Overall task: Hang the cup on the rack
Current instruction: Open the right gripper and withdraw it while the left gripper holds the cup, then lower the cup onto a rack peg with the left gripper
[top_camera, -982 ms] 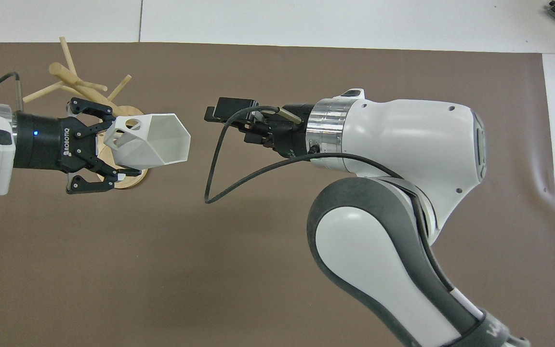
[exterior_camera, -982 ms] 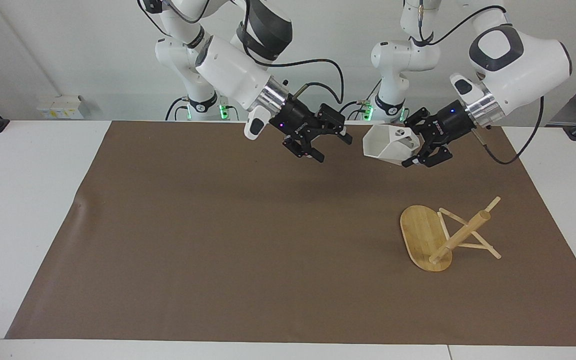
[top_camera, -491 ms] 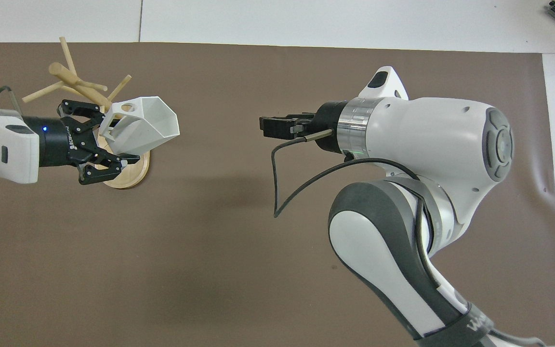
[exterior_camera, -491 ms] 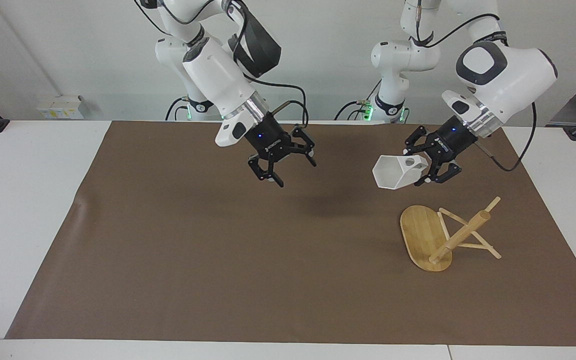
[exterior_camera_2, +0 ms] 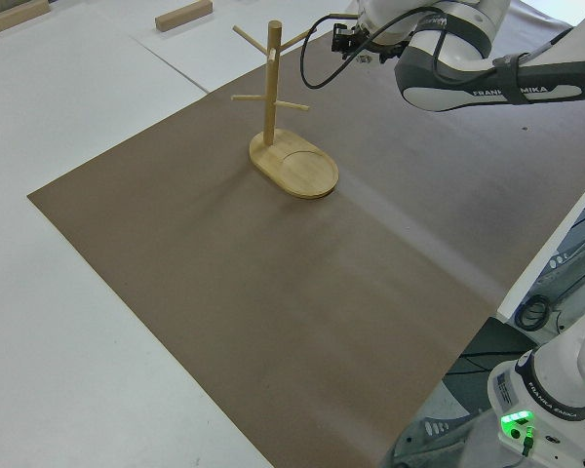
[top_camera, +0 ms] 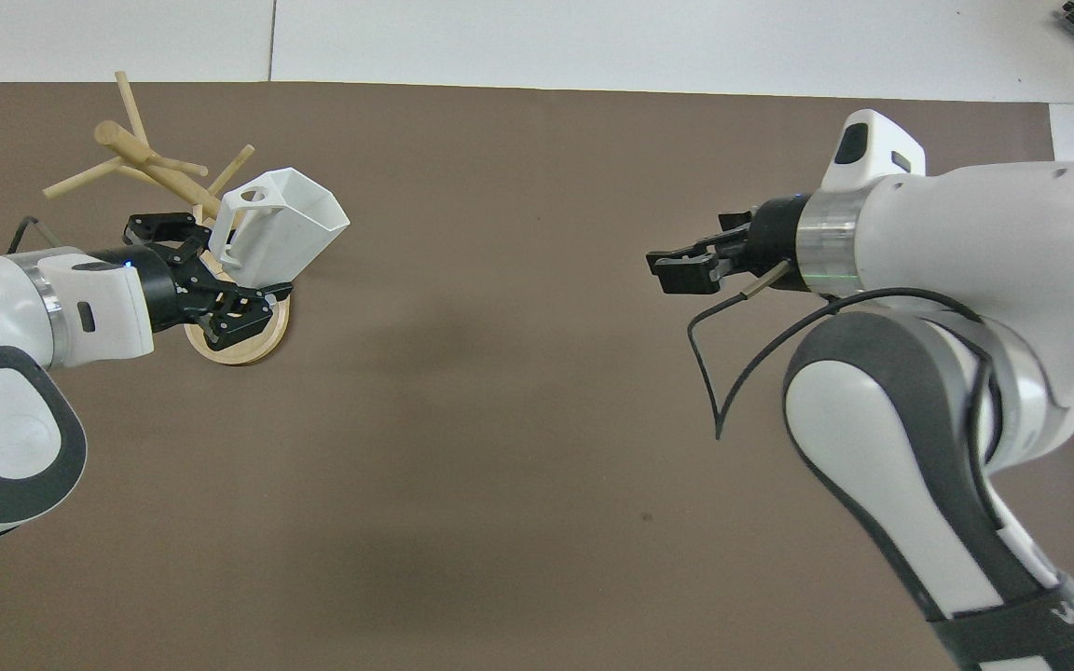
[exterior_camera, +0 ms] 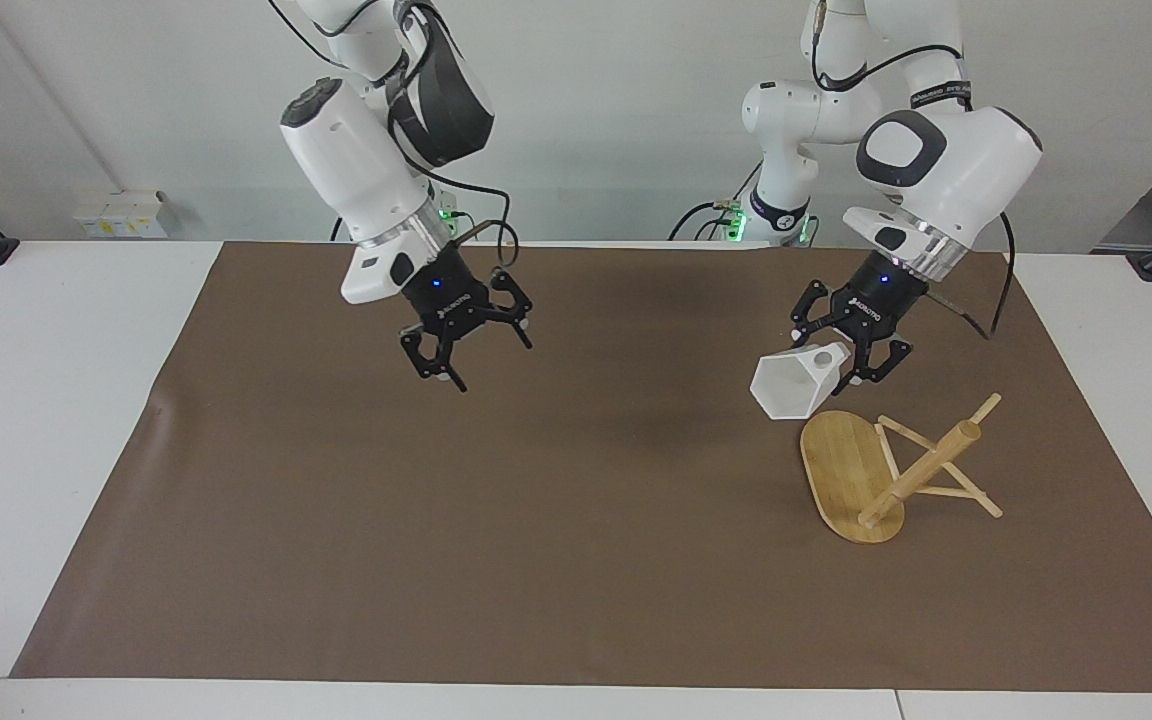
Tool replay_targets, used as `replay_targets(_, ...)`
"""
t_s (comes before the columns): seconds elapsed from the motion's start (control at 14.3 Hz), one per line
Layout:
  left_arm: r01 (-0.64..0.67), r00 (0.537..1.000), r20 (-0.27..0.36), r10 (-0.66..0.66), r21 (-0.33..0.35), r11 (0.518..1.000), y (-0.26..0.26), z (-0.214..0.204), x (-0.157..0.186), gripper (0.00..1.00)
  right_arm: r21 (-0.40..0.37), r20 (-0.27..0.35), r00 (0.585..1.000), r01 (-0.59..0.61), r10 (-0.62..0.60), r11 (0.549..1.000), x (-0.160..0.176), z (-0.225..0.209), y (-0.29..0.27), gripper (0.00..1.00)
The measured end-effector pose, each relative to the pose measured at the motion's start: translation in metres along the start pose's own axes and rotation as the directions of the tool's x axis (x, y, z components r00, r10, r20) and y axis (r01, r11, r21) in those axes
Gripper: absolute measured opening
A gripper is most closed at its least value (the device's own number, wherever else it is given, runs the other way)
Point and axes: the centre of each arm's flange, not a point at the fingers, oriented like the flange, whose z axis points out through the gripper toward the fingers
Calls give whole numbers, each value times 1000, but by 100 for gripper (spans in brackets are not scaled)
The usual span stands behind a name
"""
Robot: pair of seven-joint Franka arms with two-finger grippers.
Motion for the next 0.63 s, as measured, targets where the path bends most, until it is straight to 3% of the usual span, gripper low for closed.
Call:
replay_targets(0.35,200,976,75,-206,81,976,-1,-1,1,74,4,103,993,-64,63,998,-31,-66,62,100)
replay_targets(0.63,252,959,102,-265,130,959,5,6,5,74,-80,216,949,-217,230,973,-46,-102,84,100)
